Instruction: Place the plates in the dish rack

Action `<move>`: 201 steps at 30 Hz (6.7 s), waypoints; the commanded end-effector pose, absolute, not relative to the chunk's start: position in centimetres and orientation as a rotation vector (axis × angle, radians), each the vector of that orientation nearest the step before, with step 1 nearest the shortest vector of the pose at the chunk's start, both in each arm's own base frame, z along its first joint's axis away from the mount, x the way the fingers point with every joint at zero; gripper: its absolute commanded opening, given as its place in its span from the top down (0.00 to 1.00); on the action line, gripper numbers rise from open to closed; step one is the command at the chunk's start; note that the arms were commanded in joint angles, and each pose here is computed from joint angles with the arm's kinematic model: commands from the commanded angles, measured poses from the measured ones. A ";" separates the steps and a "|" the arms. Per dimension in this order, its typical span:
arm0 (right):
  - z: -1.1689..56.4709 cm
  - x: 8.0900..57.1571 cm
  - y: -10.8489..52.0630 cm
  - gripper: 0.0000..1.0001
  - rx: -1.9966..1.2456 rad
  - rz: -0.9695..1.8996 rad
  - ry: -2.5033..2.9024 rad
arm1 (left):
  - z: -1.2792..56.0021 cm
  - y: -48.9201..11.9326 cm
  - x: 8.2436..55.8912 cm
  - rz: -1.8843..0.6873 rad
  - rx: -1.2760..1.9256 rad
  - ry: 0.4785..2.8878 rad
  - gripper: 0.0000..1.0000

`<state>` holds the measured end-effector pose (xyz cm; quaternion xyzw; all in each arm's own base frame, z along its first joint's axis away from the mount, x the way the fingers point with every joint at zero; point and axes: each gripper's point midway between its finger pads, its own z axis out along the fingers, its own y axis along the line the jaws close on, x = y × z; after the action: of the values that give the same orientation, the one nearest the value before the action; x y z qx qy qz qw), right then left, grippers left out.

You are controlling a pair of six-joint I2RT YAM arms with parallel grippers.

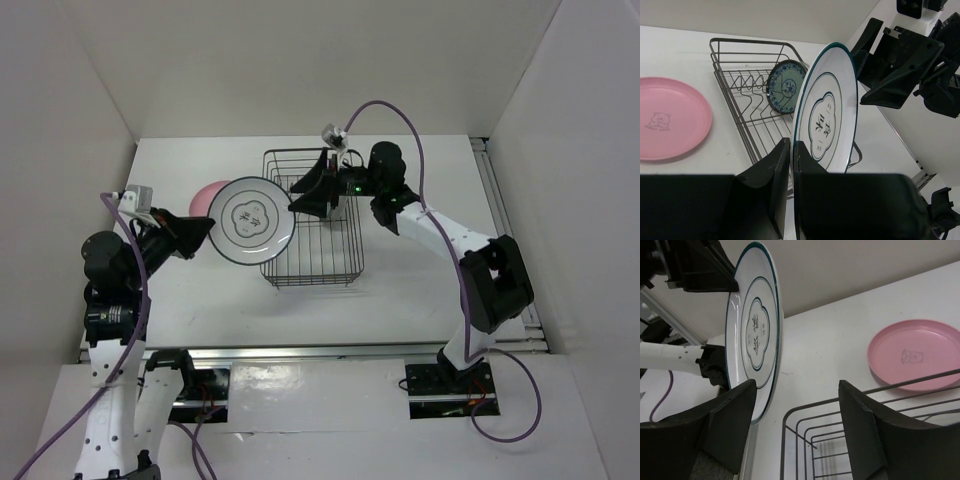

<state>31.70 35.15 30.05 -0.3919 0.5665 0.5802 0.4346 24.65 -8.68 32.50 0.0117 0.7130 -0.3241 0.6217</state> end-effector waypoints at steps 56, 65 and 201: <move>31.1 43.6 22.7 1.00 0.239 -0.323 1.761 | 20.7 2.8 28.4 -0.178 -0.828 2.066 0.00; 28.4 43.2 24.3 1.00 0.236 -0.418 1.771 | 20.5 2.1 28.5 -0.216 -0.814 2.086 0.00; 17.3 46.1 27.8 0.80 0.174 -0.401 1.959 | 20.6 0.9 28.4 -0.287 -0.751 2.086 0.00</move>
<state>45.81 28.05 16.86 0.0543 0.8286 -0.1682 0.5312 27.97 0.81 19.69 -0.3095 0.8480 -0.1116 0.4156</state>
